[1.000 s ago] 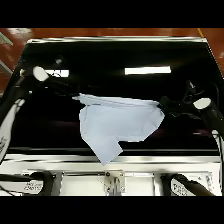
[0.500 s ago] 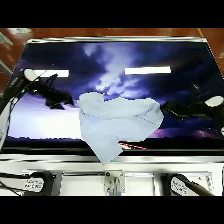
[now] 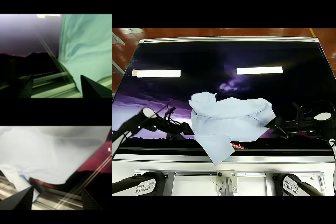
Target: Fold the shirts.
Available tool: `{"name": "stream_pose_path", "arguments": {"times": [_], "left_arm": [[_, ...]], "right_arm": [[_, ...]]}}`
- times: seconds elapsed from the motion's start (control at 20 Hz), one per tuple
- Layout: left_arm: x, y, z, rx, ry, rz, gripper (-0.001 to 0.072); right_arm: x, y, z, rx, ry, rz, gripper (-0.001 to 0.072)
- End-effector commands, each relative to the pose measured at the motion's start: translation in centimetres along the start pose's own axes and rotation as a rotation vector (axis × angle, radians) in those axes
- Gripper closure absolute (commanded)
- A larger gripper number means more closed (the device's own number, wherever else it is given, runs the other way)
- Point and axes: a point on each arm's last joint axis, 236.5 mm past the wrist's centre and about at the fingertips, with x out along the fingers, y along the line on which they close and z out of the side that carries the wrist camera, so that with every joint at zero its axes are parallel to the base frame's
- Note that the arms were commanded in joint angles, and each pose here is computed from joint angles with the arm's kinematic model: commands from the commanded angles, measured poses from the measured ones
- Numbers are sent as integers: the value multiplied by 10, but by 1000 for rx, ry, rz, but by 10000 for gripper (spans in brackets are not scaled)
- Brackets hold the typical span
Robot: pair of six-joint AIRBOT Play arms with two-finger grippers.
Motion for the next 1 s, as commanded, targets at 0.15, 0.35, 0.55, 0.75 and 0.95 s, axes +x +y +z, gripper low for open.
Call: {"name": "stream_pose_path", "arguments": {"times": [0.15, 0.35, 0.55, 0.75, 0.95], "left_arm": [[34, -23, 23, -94, -174, -93, 44], [41, -25, 27, -123, -179, -105, 668], [25, -37, 37, -43, -224, -129, 669], [-8, -56, 55, 40, -321, -165, 669], [-37, -74, 77, 145, -407, -183, 669]], "right_arm": [[6, -4, 5, 83, -39, -5, 18], [27, -8, -5, 101, -25, -43, 18], [64, 0, -12, 71, 9, -99, 18], [91, -4, -14, 125, 22, -143, 21], [91, 5, -5, 101, -10, -132, 643]]}}
